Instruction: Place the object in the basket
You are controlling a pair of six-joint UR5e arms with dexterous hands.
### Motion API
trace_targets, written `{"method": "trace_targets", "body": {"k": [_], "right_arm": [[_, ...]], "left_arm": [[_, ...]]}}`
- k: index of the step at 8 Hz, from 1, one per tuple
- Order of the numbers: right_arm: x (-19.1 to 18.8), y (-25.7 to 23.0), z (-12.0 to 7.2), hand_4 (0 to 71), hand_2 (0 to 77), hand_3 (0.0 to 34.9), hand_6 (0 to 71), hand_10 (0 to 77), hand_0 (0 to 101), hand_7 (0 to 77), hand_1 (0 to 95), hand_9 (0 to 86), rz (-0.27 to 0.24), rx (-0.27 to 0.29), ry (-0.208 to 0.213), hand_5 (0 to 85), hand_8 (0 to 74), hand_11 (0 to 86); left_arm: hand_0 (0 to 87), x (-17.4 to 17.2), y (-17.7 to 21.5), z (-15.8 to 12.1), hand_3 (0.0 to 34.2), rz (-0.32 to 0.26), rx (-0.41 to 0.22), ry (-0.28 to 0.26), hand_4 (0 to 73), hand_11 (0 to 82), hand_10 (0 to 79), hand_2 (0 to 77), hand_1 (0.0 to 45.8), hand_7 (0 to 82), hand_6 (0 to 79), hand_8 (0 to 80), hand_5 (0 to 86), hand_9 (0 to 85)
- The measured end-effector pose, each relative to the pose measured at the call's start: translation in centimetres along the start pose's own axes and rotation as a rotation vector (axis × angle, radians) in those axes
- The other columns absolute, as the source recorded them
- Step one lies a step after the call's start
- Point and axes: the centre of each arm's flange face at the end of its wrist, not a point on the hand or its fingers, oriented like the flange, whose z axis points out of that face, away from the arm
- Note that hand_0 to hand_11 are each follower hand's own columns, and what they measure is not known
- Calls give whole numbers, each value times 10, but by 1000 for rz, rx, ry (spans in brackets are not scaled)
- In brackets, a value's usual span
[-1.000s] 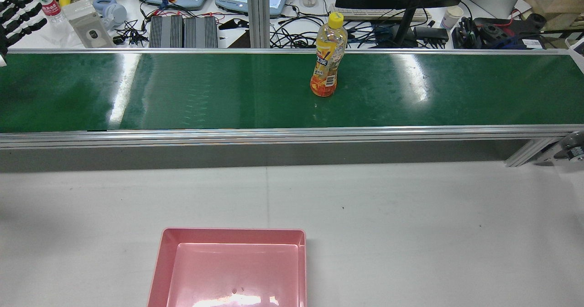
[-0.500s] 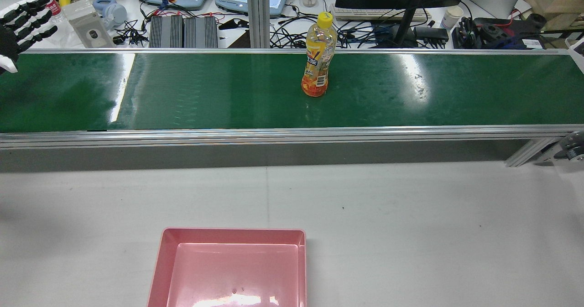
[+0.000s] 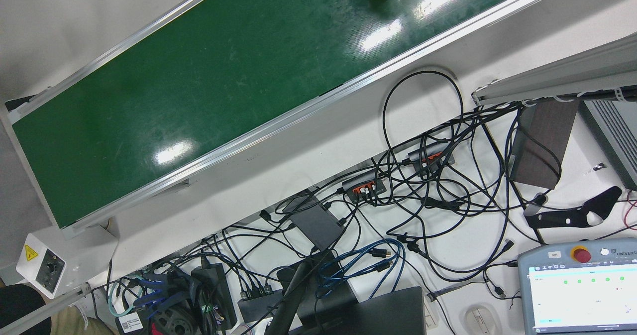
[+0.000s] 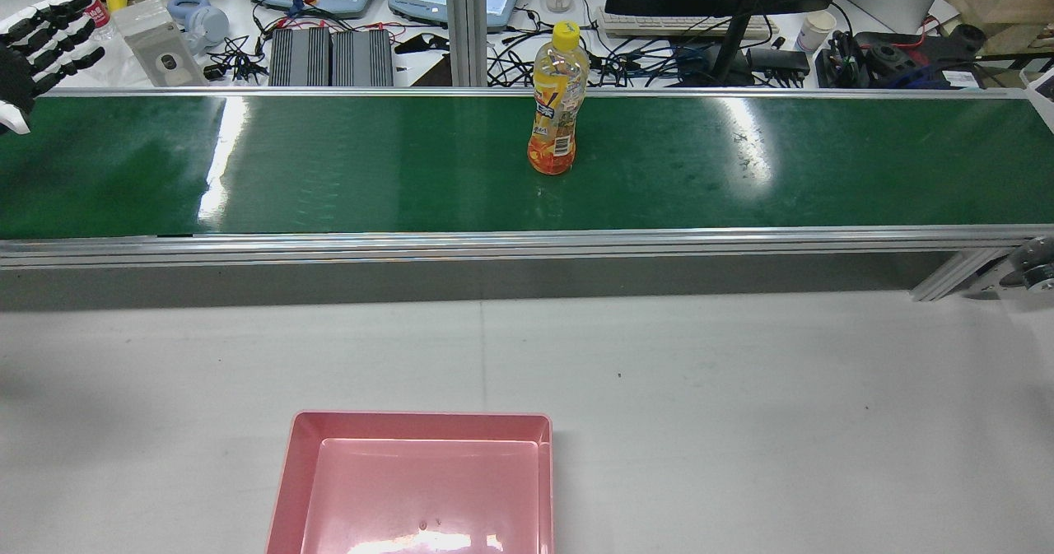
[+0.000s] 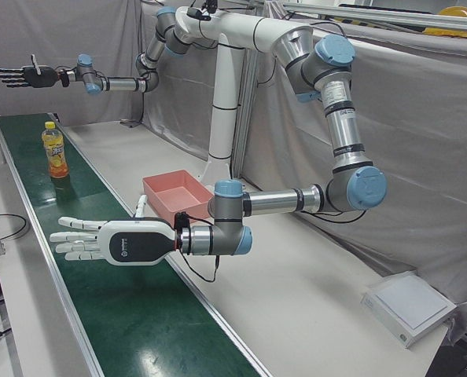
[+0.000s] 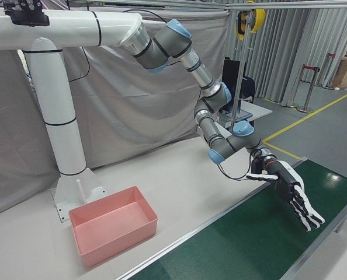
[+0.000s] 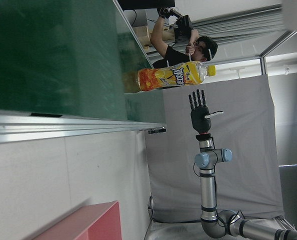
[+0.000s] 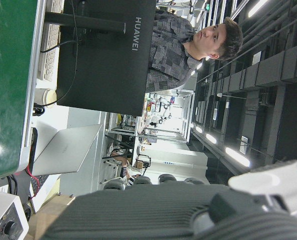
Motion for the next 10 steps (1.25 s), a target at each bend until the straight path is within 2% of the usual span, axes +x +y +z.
{"method": "trace_targets", "body": {"k": [7,8,10], "right_arm": [[0,0,0,0,5,0,0,0,3,5,0,0,0,1,0,0,0,0],[0,0,0,0,5,0,0,0,2,5,0,0,0,0,0,0,0,0],[0,0,0,0,5,0,0,0,4,5,0,0,0,0,0,0,0,0]], "left_arm": [[581,1,1,1,34,17,6,-1,87,71,38,0,54,5,5,27,114,27],[583,1,1,2,34,17,5,0,87,71,38,0,38,5,5,27,114,27],[581,1,2,3,34,17,3,0,87,71,38,0,49,5,5,27,114,27]]}}
